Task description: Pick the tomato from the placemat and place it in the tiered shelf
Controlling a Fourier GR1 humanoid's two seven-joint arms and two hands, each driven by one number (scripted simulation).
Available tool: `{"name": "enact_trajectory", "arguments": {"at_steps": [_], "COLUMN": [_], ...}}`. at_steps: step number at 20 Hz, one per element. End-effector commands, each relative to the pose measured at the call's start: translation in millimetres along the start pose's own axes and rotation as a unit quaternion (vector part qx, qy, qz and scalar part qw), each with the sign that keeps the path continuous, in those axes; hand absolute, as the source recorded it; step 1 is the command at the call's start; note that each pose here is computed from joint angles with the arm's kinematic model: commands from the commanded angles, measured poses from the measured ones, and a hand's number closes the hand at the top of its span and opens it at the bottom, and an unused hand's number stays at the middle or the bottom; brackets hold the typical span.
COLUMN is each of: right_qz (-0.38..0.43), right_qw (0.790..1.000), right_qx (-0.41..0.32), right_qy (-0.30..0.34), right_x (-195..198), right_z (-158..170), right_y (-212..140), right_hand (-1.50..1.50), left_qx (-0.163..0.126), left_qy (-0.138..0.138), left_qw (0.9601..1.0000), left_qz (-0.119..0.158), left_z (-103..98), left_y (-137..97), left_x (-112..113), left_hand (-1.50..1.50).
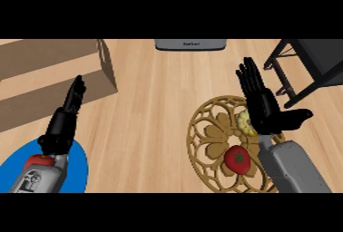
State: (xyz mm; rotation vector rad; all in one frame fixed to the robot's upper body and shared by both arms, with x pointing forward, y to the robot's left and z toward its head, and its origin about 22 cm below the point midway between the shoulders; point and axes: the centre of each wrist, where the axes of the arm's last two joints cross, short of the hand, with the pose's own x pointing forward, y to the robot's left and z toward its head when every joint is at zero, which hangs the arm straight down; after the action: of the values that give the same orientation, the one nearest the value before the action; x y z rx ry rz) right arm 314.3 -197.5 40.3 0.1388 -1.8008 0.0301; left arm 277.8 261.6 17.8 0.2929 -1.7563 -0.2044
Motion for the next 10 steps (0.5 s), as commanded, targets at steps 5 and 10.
{"name": "enact_trajectory", "arguments": {"at_steps": [5, 10], "right_qz": [0.077, 0.217], "right_qw": [0.947, 0.851], "right_qx": [-0.301, -0.443], "right_qy": [0.077, 0.179], "right_x": [-5.3, -50.8], "right_z": [45.5, 124.6], "right_y": [-61.3, -131.7], "right_hand": [-1.50, 1.50], "left_qx": [-0.012, -0.003], "left_qy": [0.062, 0.077], "left_qw": [0.9980, 0.9969], "left_qz": [-0.001, 0.017], "left_z": [10.7, 16.9], "left_y": [-3.6, -2.4], "left_x": [-12.1, -16.0], "left_hand": [0.00, 0.00]}}
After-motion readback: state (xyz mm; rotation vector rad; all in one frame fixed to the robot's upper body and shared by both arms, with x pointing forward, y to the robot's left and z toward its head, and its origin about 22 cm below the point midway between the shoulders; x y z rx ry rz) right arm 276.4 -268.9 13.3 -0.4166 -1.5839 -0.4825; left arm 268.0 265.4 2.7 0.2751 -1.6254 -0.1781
